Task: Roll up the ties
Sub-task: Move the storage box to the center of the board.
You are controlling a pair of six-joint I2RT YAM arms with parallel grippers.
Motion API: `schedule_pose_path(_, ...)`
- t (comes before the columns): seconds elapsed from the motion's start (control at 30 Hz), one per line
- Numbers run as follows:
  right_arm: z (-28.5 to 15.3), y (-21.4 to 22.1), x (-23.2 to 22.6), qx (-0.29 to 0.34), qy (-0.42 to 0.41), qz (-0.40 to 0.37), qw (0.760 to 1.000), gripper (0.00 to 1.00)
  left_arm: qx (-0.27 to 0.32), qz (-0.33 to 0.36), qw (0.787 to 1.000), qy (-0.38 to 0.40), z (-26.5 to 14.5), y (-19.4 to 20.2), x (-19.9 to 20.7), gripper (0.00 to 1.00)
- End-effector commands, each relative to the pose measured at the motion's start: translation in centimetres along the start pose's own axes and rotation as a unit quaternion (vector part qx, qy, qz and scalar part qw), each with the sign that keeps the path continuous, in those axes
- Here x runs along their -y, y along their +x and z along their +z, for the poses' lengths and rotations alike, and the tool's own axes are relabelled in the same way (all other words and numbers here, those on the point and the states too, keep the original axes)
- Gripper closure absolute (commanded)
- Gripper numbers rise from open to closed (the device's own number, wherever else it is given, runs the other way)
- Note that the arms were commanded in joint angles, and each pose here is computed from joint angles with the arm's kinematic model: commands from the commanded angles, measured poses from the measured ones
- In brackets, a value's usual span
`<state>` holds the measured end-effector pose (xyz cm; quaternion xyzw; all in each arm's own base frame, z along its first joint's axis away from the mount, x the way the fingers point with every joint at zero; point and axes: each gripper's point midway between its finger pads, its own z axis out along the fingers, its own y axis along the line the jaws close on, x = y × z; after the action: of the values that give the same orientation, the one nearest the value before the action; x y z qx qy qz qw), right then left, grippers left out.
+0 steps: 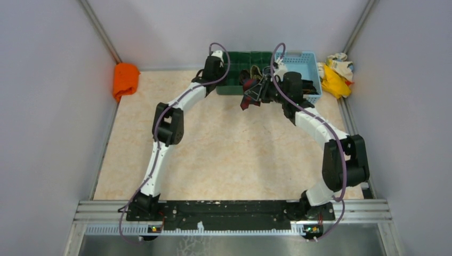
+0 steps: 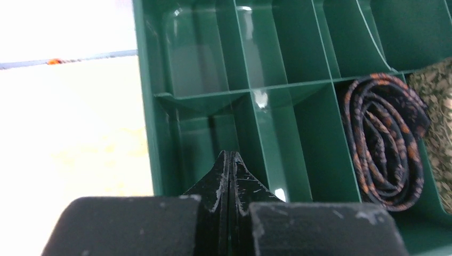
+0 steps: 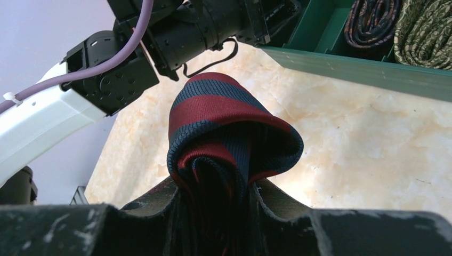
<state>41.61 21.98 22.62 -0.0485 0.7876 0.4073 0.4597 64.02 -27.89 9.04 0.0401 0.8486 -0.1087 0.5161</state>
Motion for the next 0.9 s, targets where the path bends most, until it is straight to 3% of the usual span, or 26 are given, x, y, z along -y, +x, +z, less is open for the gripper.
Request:
schedule_pose_path(0.0,0.5,-3.2,-0.8,0.034,-0.007,-0.025,0.999,1.00,-0.086,0.004,0.996,0.009,-1.8,5.7,-0.1,1.00)
schedule_pose_path(0.27,3.3,-4.0,0.5,0.018,-0.001,-0.026,1.000,1.00,-0.180,-0.002,0.978,0.104,-7.5,11.6,5.2,1.00)
schedule_pose_path(0.53,6.9,0.2,2.1,-0.051,0.020,-0.040,0.998,1.00,-0.236,-0.004,0.963,0.129,-12.5,14.6,7.2,1.00)
schedule_pose_path(0.67,8.4,1.9,2.1,-0.072,0.036,-0.051,0.995,1.00,-0.224,-0.024,0.966,0.130,-14.4,14.3,7.0,1.00)
schedule_pose_path(0.87,9.6,3.3,3.2,-0.105,0.076,-0.050,0.990,1.00,-0.190,-0.013,0.981,0.040,-15.7,11.8,3.7,1.00)
